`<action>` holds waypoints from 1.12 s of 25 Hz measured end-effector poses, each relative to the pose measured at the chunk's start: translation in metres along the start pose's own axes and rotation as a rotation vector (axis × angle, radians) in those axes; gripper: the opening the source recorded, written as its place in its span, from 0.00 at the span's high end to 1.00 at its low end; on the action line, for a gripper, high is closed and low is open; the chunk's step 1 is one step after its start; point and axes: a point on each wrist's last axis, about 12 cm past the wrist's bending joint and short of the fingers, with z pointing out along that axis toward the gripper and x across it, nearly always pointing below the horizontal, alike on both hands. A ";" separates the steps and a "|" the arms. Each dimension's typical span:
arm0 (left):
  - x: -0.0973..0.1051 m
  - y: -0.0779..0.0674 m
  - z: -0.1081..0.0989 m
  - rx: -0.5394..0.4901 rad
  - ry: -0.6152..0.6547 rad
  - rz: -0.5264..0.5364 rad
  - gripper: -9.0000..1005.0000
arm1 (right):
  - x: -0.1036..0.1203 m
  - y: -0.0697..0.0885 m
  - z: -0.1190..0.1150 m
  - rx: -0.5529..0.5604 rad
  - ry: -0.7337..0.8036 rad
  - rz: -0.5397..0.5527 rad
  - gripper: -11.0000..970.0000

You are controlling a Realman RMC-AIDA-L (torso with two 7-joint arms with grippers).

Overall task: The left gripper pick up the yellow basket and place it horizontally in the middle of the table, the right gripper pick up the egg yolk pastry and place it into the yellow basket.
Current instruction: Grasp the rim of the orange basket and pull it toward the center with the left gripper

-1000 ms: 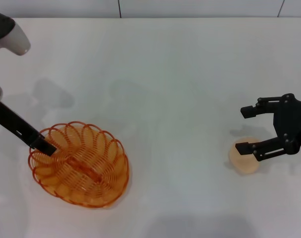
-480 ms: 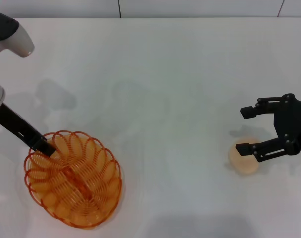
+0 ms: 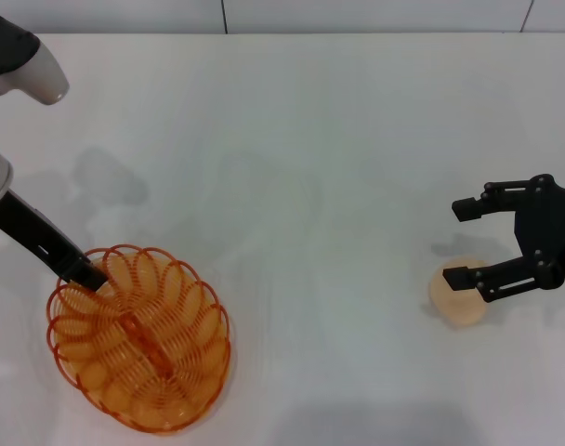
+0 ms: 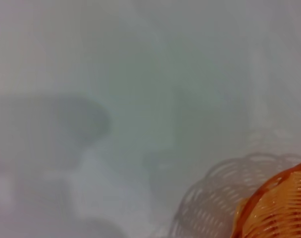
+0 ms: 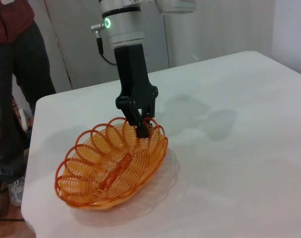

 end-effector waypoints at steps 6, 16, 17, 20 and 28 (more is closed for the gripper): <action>-0.001 -0.001 -0.001 0.005 0.003 0.016 0.88 | 0.000 0.000 0.000 0.000 0.000 -0.001 0.10; -0.004 0.004 -0.010 -0.009 -0.070 -0.008 0.89 | 0.000 0.000 0.000 0.000 0.000 0.000 0.10; -0.004 0.004 -0.011 -0.006 -0.086 -0.012 0.89 | 0.000 0.000 0.000 0.000 0.000 0.001 0.10; -0.007 0.002 -0.014 0.011 -0.135 -0.036 0.89 | 0.000 0.000 0.000 0.000 0.000 0.001 0.10; -0.015 -0.001 -0.017 0.030 -0.193 -0.127 0.90 | -0.002 0.000 0.000 -0.001 0.002 -0.002 0.10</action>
